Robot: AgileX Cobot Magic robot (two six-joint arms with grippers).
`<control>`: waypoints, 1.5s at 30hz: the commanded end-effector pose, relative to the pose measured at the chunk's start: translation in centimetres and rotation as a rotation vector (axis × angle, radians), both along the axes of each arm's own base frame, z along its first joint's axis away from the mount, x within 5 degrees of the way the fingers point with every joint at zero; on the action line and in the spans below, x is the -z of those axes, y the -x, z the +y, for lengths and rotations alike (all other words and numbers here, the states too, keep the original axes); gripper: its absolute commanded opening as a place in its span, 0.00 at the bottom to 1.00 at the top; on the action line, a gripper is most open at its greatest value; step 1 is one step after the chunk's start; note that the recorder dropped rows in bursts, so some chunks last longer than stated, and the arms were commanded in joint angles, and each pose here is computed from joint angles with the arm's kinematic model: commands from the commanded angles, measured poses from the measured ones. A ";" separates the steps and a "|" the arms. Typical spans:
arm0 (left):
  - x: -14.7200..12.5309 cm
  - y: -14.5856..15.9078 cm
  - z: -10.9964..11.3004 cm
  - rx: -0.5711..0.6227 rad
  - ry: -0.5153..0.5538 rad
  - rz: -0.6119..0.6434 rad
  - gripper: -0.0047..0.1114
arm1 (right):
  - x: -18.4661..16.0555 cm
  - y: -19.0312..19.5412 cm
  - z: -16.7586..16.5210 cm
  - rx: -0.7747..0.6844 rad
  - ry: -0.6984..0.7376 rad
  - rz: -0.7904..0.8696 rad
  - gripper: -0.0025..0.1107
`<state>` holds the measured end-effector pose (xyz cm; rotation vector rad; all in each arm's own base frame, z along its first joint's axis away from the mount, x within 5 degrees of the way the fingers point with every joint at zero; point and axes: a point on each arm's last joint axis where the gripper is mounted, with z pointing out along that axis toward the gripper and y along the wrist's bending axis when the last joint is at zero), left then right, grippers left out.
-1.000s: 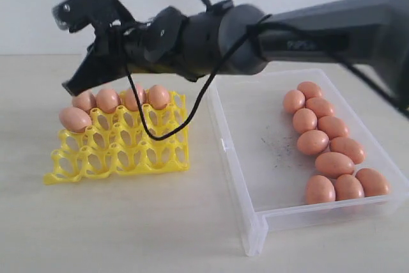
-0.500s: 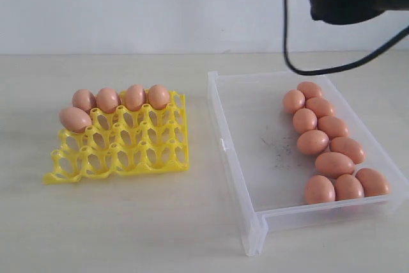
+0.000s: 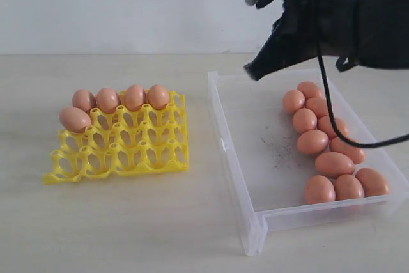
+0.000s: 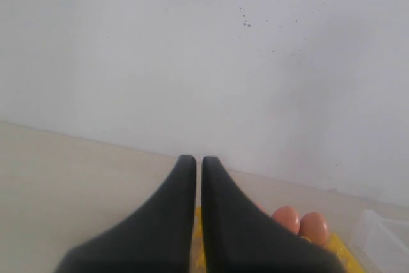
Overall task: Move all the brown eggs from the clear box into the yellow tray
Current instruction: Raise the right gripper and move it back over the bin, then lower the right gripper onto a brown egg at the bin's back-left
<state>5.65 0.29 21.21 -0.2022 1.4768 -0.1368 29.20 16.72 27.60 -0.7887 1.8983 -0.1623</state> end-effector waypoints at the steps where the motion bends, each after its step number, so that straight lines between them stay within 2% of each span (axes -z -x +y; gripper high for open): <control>1: -0.1 0.0 0.0 0.004 -0.006 -0.005 0.07 | 1.4 2.2 2.3 -0.323 -0.179 0.102 0.02; 2: -0.1 0.0 0.0 0.004 -0.006 -0.005 0.07 | 1.6 3.0 3.1 -0.396 -0.284 0.164 0.02; 4: -0.1 0.0 0.0 0.004 -0.006 -0.005 0.07 | 1.7 4.1 3.9 -0.483 -0.406 0.244 0.02; 6: -0.1 0.0 0.0 0.004 -0.006 -0.005 0.07 | 2.0 5.2 4.3 -0.522 -0.483 0.390 0.02; 8: -0.1 0.0 0.0 0.004 -0.006 -0.005 0.07 | 2.9 5.9 4.0 -0.523 -0.420 0.510 0.02; 9: -0.1 0.0 0.0 0.004 -0.006 -0.005 0.07 | 3.5 6.1 3.6 -0.521 -0.334 0.538 0.02; 11: -0.1 0.0 0.0 0.004 -0.006 -0.005 0.07 | 4.5 5.5 2.4 -0.403 -0.191 0.541 0.02; 13: -0.1 0.0 0.0 0.004 -0.006 -0.005 0.07 | 4.5 4.1 1.1 -0.215 -0.170 0.465 0.02; 16: -0.1 0.0 0.0 0.004 -0.006 -0.005 0.07 | 4.0 1.8 -0.9 -0.063 -0.232 0.269 0.02; 21: -0.1 0.0 0.0 0.004 -0.006 -0.005 0.07 | 4.3 -0.3 -4.2 0.033 -0.350 0.050 0.02; 25: -0.1 0.0 0.0 0.004 -0.006 -0.005 0.07 | 6.2 -1.7 -6.7 0.121 -0.287 0.131 0.02; 30: -0.1 0.0 0.0 0.004 -0.006 -0.005 0.07 | 6.5 -4.9 -9.6 0.274 -0.175 0.442 0.02; 34: -0.1 0.0 0.0 0.004 -0.006 -0.005 0.07 | 6.6 -5.7 -9.6 0.164 0.054 0.777 0.02; 36: -0.1 0.0 0.0 0.004 -0.006 -0.005 0.07 | 6.7 -5.9 -8.8 -0.015 0.131 0.880 0.02; 39: -0.1 0.0 0.0 0.004 -0.006 -0.005 0.07 | 7.3 -5.6 -7.5 -0.248 0.250 0.924 0.02; 45: -0.1 0.0 0.0 0.004 -0.006 -0.005 0.07 | 7.9 -5.5 -5.9 -0.458 0.443 0.838 0.02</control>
